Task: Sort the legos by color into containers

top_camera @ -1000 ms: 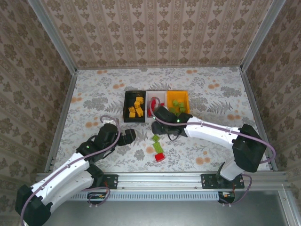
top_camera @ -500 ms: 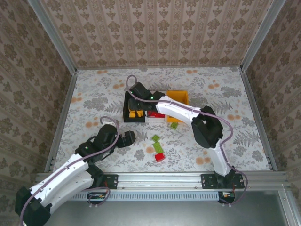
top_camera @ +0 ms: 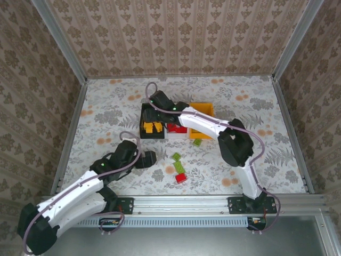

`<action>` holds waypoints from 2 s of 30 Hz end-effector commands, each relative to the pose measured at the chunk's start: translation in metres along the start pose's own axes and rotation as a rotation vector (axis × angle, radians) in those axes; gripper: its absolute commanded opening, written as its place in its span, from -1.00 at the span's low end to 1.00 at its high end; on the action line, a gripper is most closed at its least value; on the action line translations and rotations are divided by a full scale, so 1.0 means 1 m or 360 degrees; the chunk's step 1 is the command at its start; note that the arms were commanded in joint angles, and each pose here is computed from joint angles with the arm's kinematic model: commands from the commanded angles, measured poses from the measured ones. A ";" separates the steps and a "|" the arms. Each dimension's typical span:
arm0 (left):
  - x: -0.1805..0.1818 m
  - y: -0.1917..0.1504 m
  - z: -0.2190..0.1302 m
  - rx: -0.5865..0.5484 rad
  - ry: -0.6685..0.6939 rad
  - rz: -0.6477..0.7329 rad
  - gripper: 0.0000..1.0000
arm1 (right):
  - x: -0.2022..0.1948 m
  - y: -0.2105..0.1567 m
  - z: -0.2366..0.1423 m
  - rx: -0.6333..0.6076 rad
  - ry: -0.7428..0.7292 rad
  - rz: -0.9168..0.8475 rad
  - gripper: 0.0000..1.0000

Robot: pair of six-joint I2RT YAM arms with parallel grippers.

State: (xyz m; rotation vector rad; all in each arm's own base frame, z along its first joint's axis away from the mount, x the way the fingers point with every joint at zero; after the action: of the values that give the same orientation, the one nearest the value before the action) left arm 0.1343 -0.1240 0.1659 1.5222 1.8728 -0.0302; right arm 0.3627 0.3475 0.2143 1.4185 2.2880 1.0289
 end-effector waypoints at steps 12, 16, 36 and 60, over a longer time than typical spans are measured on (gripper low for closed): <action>-0.095 -0.015 0.077 0.0342 0.0000 0.0637 0.86 | -0.062 -0.090 -0.137 -0.0163 -0.0222 0.0226 0.46; -0.104 -0.019 0.100 0.0394 0.0123 0.0750 0.81 | -0.077 -0.114 -0.164 -0.0210 -0.0272 0.0292 0.47; -0.111 -0.032 0.131 0.0443 0.0310 0.0927 -0.10 | -0.105 -0.144 -0.199 -0.0304 -0.0372 0.0426 0.50; -0.250 0.074 0.146 0.0195 -0.0216 0.0848 -0.28 | -0.133 -0.198 -0.230 -0.0317 -0.0695 0.0615 0.50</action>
State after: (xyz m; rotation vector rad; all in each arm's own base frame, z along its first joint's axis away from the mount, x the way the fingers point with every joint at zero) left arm 0.2675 -0.3707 0.2332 1.9474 1.3322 0.0172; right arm 0.1709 0.0848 0.2331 1.7995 1.6088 0.9539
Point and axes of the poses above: each hand's point on the last joint's axis, 136 mm out from that joint toward the fingers, its own z axis out along the fingers, its own x axis along the line the jaws close on, y = z × x, the point moved 10 cm from there along -z, back along the fingers, and after that the axes turned 15 degrees about -z, right-handed, at the moved point
